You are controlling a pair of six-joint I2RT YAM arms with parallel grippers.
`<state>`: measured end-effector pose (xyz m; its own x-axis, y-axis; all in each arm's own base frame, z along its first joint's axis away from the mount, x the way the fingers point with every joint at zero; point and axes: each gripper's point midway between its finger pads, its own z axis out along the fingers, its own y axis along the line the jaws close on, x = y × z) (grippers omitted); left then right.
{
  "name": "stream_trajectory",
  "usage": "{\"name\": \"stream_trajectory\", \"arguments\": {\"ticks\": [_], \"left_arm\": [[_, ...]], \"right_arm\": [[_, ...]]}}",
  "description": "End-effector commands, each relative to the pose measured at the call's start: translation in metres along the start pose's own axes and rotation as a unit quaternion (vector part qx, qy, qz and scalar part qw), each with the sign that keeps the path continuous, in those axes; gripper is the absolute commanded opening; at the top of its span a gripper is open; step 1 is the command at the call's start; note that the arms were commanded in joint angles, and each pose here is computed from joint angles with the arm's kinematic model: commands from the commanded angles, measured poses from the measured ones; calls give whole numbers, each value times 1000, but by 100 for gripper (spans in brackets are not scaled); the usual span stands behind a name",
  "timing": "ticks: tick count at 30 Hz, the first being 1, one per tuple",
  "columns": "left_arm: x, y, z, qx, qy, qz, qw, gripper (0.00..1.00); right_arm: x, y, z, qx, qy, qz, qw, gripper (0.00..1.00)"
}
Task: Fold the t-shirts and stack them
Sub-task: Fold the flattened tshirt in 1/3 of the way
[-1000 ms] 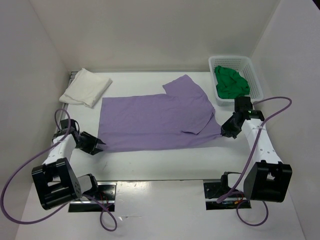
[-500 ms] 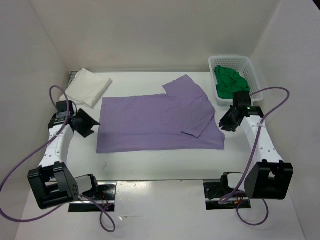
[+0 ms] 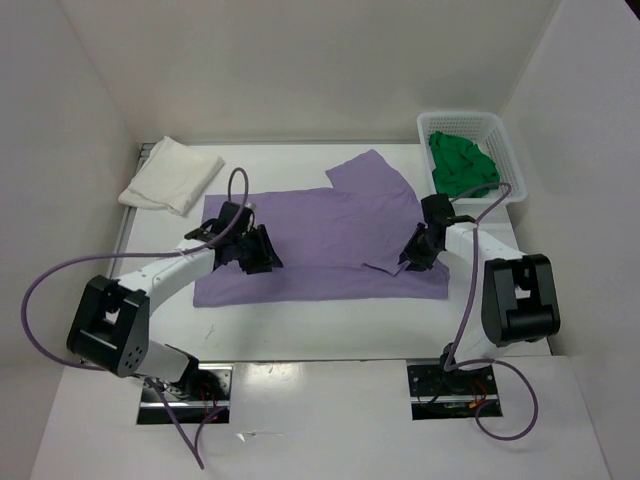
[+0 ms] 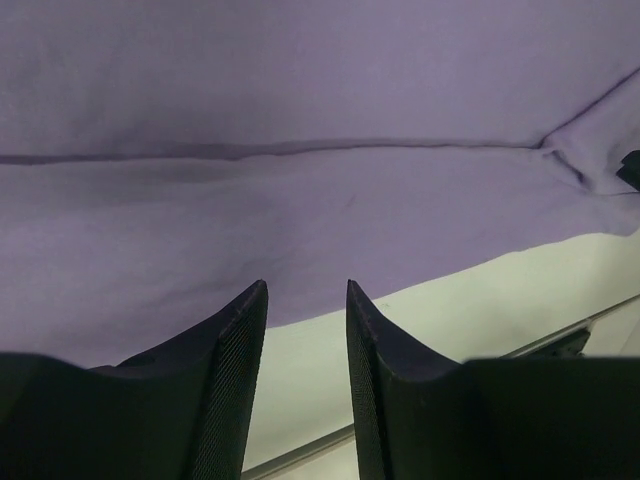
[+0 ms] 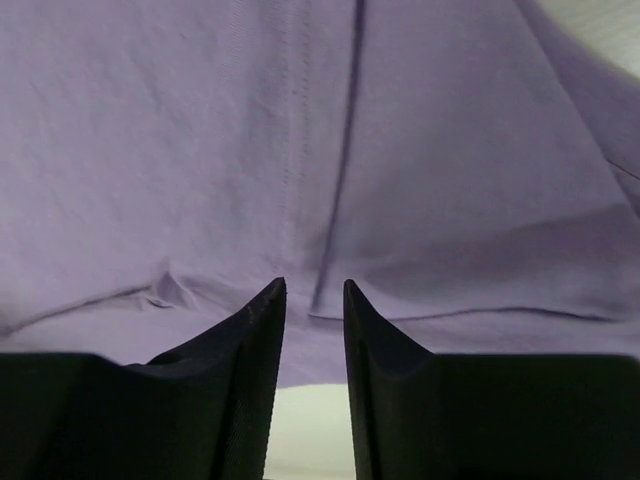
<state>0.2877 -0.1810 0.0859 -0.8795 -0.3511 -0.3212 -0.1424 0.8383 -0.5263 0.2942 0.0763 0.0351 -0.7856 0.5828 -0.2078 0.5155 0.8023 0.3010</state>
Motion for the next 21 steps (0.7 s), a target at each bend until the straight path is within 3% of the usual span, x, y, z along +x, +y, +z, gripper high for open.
{"name": "stream_trajectory", "arguments": {"ticks": [1, 8, 14, 21], "left_arm": [[-9, -9, 9, 17, -18, -4, 1000, 45], [-1, 11, 16, -13, -19, -8, 1000, 46], [-20, 41, 10, -39, -40, -25, 998, 46], [-25, 49, 7, -44, -48, -37, 997, 46]], "right_arm": [[-4, 18, 9, -31, -14, -7, 999, 37], [-1, 19, 15, -34, -8, -2, 999, 37], [2, 17, 17, -28, -7, 3, 1000, 37], [14, 17, 19, -20, 2, -4, 1000, 37]]}}
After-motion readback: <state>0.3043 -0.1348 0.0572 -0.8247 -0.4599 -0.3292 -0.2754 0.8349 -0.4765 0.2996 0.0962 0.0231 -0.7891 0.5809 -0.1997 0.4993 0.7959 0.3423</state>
